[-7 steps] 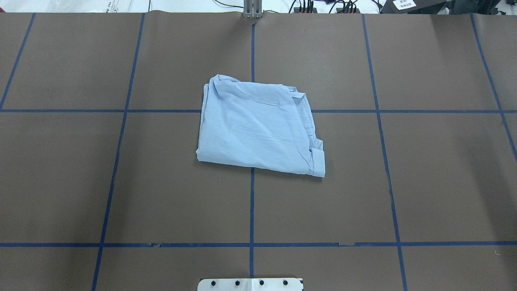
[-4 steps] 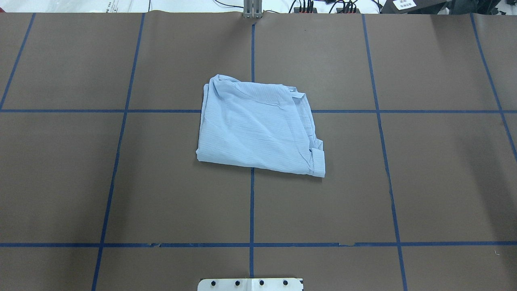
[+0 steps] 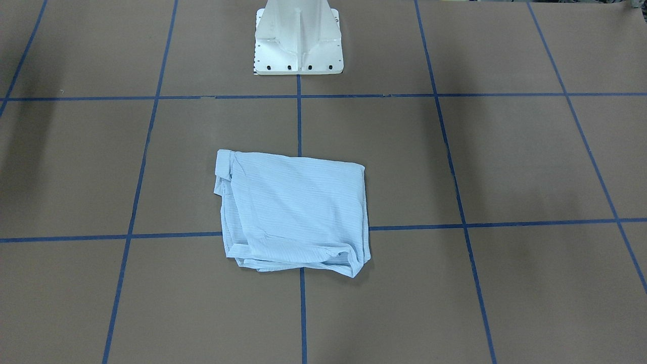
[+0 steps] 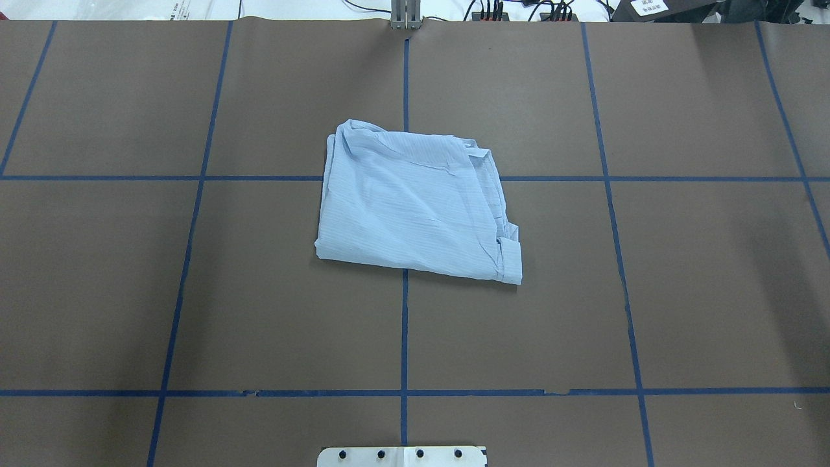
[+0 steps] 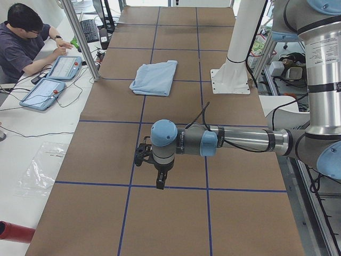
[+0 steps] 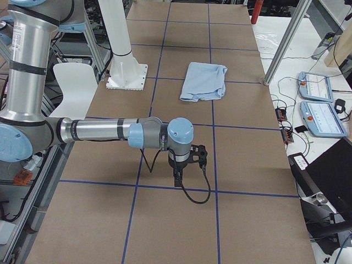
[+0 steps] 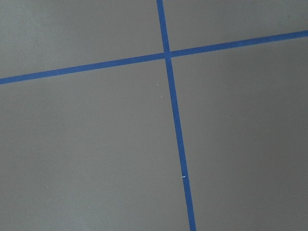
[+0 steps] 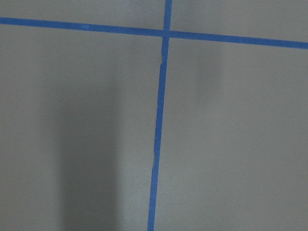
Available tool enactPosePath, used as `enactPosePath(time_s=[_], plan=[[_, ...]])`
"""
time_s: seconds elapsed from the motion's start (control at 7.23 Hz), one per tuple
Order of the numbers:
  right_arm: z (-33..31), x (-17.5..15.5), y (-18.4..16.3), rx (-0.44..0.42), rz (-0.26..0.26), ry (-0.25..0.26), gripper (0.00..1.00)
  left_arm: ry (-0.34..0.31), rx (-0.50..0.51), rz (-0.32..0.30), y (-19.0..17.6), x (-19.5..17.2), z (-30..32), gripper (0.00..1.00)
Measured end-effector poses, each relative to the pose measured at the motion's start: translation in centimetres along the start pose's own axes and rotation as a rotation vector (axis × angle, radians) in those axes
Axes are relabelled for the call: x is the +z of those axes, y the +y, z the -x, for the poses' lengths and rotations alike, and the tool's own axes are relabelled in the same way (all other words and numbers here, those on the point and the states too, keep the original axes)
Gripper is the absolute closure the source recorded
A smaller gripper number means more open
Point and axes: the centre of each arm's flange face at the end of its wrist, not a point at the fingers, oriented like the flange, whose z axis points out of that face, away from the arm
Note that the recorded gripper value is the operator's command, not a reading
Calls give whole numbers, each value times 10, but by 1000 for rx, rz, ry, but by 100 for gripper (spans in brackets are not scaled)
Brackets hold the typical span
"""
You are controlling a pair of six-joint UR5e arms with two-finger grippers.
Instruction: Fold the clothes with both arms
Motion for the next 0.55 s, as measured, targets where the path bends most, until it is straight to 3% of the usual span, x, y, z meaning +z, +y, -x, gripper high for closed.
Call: enactPosePath(time_s=[0.55], plan=[[-11, 12, 0, -22, -21, 2, 0, 1, 0, 1, 0, 1, 0, 0]])
